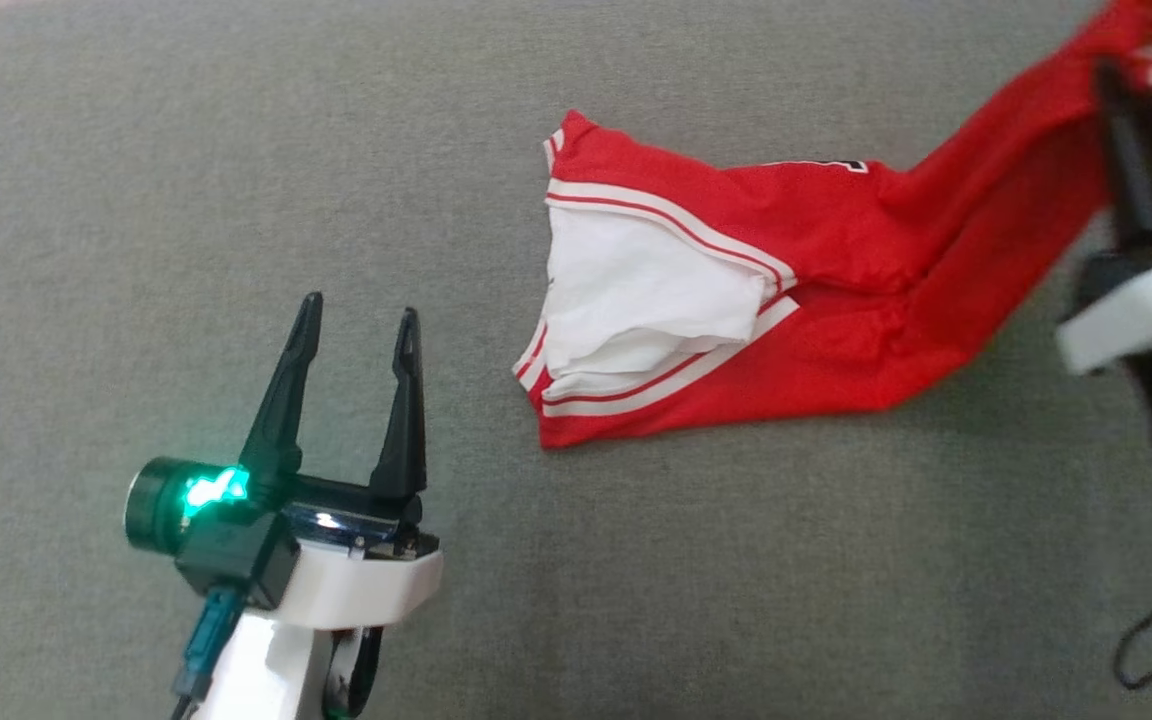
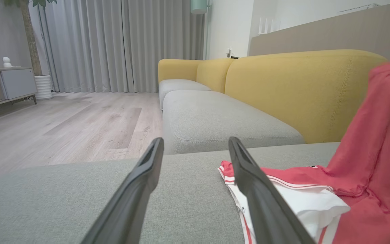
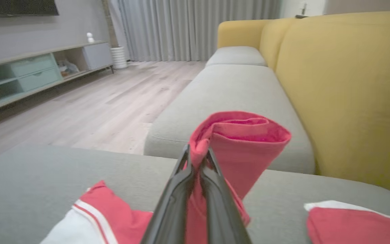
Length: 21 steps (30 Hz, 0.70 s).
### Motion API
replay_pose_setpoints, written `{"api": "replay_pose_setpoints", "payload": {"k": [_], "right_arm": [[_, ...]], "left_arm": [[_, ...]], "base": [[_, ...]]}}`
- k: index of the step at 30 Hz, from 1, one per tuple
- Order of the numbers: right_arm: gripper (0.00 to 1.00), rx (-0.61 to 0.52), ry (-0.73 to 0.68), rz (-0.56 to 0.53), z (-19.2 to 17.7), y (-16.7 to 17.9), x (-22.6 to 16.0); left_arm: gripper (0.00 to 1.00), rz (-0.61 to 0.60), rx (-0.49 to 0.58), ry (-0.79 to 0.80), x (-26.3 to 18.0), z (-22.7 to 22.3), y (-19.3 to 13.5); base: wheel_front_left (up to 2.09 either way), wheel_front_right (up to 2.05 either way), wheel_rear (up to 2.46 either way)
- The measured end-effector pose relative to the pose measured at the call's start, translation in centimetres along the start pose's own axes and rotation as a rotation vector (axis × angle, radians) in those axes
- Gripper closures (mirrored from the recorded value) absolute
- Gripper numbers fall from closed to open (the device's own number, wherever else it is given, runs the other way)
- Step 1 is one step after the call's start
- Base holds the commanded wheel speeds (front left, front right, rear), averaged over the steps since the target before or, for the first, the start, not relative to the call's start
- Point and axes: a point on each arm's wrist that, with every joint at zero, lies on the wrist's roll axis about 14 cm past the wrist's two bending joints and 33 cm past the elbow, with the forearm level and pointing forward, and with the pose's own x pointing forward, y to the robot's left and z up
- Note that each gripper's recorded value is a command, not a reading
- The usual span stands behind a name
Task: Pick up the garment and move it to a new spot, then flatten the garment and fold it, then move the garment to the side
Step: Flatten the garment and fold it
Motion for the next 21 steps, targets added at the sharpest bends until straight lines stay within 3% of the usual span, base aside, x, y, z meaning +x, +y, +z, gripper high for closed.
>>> {"api": "replay_pose_setpoints", "payload": {"k": [5, 11, 15, 16, 17, 21], "right_arm": [[1.0, 0.017, 0.012, 0.203, -0.5, 8.0, 1.6], [1.0, 0.066, 0.125, 0.422, -5.0, 17.1, 1.4], [1.0, 0.094, 0.155, 0.479, -7.6, 20.1, 1.1], [0.69, 0.102, 0.166, 0.48, -8.4, 20.4, 1.0], [0.03, 0.102, 0.181, 0.483, -9.3, 20.6, 0.9], [0.0, 0.214, 0.146, 0.551, -9.0, 23.0, -0.1]], "left_arm": [[0.0, 0.024, 0.001, 0.014, -0.6, -0.3, 0.8], [0.0, 0.065, 0.01, 0.025, -1.5, -0.3, 2.0], [0.0, 0.084, 0.014, 0.028, -1.9, -0.2, 2.5], [0.0, 0.087, 0.015, 0.031, -2.0, -0.3, 2.6], [0.0, 0.089, 0.016, 0.034, -2.2, -0.3, 2.7], [0.0, 0.098, 0.021, 0.028, -2.5, 0.0, 2.9]], "base": [[0.0, 0.0, 0.0], [0.0, 0.0, 0.0], [0.0, 0.0, 0.0], [0.0, 0.0, 0.0], [0.0, 0.0, 0.0], [0.0, 0.0, 0.0]]}}
